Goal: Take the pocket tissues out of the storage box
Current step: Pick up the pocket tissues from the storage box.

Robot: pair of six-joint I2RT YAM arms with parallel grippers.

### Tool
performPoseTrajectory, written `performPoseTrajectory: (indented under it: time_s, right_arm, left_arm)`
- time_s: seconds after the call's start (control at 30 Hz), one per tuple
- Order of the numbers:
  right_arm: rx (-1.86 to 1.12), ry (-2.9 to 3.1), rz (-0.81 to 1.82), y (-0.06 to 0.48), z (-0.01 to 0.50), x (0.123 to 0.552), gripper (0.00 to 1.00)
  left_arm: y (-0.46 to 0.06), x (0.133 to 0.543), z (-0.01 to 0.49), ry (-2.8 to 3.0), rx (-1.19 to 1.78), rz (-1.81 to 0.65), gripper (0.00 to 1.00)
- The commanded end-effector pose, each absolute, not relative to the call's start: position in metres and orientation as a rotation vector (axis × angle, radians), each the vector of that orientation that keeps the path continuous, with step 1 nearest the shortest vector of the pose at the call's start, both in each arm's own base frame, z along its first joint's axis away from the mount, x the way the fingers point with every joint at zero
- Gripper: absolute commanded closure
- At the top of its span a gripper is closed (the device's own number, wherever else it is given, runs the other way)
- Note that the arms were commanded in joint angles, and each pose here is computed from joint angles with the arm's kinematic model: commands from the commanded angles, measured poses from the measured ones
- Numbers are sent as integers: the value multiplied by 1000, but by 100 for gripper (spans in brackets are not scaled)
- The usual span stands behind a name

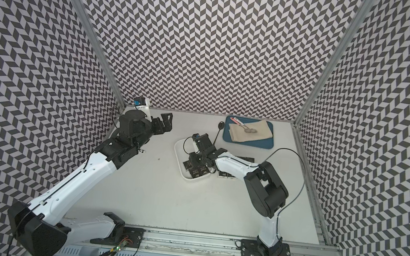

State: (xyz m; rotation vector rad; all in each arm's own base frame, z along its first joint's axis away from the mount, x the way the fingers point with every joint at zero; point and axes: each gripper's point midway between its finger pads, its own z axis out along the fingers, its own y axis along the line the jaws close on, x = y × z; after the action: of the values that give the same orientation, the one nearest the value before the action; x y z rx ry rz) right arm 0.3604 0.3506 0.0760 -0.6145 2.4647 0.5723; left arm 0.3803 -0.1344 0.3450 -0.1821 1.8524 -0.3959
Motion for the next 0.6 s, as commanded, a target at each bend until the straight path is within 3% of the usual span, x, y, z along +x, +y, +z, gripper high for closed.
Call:
performPoseTrajectory:
  time_s: [0.0, 0.37, 0.57]
  right_arm:
    - [-637, 2454, 549, 357, 73, 366, 57]
    - [-659, 2518, 516, 362, 45, 368, 56]
    - [-662, 2560, 485, 360, 30, 368, 65]
  left_arm:
    - [-132, 376, 356, 1824, -172, -388, 1]
    - [-131, 376, 359, 1814, -176, -386, 1]
    - [-129, 376, 361, 1810, -178, -382, 1]
